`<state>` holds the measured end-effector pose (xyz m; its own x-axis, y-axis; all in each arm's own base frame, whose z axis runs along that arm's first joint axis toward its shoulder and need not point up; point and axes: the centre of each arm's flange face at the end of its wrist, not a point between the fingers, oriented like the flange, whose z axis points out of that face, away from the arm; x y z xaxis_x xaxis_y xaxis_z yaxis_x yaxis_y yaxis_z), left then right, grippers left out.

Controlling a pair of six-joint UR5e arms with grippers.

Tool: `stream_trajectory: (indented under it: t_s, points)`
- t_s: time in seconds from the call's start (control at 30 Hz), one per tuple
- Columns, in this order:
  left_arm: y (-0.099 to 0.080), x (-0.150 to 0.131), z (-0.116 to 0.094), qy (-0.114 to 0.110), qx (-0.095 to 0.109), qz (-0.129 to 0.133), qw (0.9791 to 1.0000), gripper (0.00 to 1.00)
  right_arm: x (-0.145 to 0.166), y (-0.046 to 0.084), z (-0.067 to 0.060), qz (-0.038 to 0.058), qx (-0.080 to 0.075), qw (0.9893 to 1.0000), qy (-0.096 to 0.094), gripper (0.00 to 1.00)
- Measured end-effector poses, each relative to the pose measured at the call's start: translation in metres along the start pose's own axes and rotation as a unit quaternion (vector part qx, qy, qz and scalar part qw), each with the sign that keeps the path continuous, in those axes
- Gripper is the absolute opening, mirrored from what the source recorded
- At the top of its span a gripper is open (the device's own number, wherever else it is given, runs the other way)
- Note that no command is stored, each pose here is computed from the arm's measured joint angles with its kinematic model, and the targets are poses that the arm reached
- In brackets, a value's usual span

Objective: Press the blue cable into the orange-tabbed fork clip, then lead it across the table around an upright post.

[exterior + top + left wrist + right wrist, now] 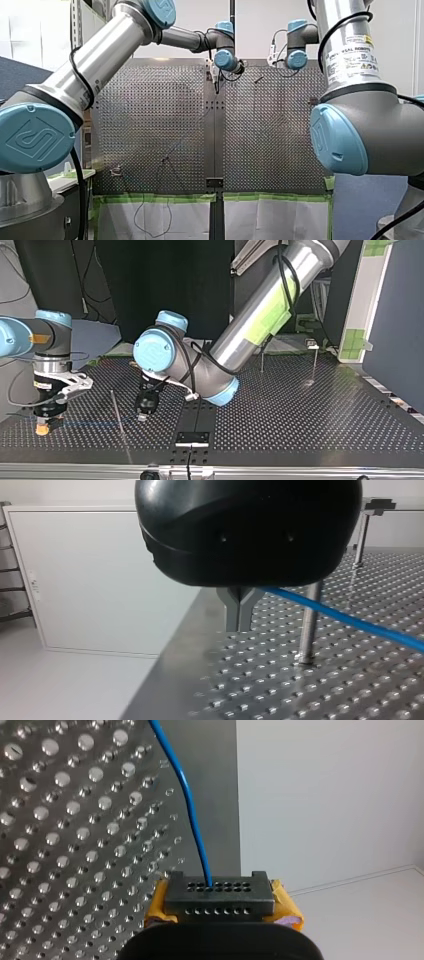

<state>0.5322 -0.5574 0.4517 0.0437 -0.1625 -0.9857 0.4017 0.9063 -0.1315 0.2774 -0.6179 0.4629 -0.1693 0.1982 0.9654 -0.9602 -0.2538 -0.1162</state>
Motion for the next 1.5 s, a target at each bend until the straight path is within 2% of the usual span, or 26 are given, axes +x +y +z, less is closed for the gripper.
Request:
stream_trajectory:
  t_s: [0.2,0.4,0.7,1.27,1.5]
  points:
    - [-0.009,0.016,0.007,0.004,0.004,0.000,1.0000,0.00,-0.006,0.012,0.004,-0.0008,-0.005,1.0000,-0.004,0.00]
    - [-0.009,0.021,0.009,0.005,0.004,-0.003,1.0000,0.00,-0.021,0.022,0.008,-0.0005,-0.009,0.9999,-0.015,0.00]
    - [-0.004,0.039,0.015,0.015,0.000,-0.003,0.9999,0.00,-0.032,0.025,0.010,0.0027,-0.007,0.9998,-0.020,0.00]
    - [0.003,0.045,0.019,0.018,-0.006,-0.019,0.9996,0.00,-0.050,0.026,0.011,0.0036,-0.004,0.9994,-0.035,0.00]
    - [0.010,0.065,0.018,0.028,-0.009,-0.023,0.9993,0.00,-0.057,0.025,0.009,0.0042,-0.001,0.9991,-0.041,0.00]
